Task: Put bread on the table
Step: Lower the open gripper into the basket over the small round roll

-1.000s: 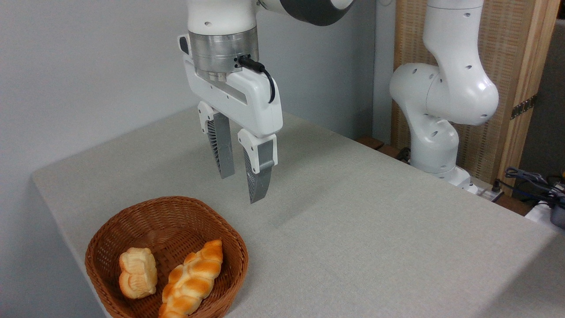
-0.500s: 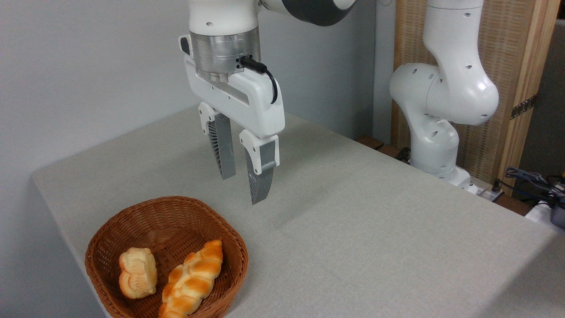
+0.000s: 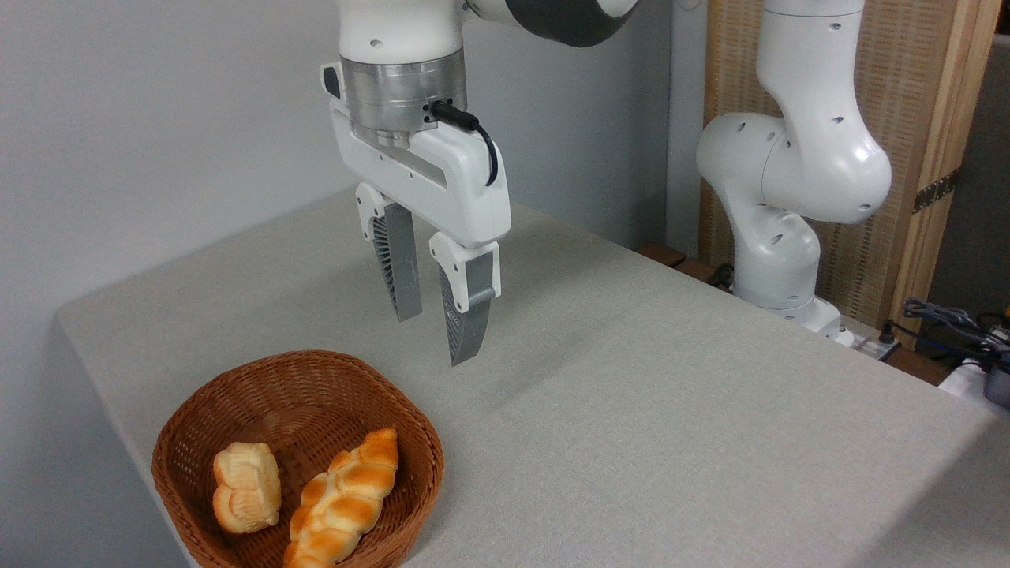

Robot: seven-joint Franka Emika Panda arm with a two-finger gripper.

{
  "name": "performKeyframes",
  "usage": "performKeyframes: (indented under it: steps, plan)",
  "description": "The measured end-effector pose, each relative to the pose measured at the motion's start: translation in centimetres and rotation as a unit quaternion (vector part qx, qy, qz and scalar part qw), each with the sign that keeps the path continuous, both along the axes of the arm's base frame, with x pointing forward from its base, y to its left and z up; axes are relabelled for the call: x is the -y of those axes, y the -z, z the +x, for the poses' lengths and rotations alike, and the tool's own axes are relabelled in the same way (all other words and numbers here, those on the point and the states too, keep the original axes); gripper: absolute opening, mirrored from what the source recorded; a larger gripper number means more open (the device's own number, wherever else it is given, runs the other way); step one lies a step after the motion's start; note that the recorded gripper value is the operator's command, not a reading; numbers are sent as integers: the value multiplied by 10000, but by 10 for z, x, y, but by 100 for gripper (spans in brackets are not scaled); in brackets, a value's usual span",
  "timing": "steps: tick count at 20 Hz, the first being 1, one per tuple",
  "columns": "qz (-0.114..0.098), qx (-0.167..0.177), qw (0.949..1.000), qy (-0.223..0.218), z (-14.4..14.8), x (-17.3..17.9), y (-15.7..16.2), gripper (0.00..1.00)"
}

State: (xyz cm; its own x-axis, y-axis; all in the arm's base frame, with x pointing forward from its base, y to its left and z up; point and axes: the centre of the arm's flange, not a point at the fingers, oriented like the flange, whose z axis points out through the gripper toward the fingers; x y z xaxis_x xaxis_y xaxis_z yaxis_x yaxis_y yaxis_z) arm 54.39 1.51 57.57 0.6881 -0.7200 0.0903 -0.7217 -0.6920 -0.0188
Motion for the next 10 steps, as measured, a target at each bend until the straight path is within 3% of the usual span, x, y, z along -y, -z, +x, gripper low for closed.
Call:
performKeyframes:
  steps: [3, 5, 10]
  plan:
    - [12, 266, 9996, -14, 6, 0, -4, 100]
    - [30, 626, 9980, -10, 17, 2, -6, 100]
    - [-26, 937, 9956, 0, 37, 9, 8, 100]
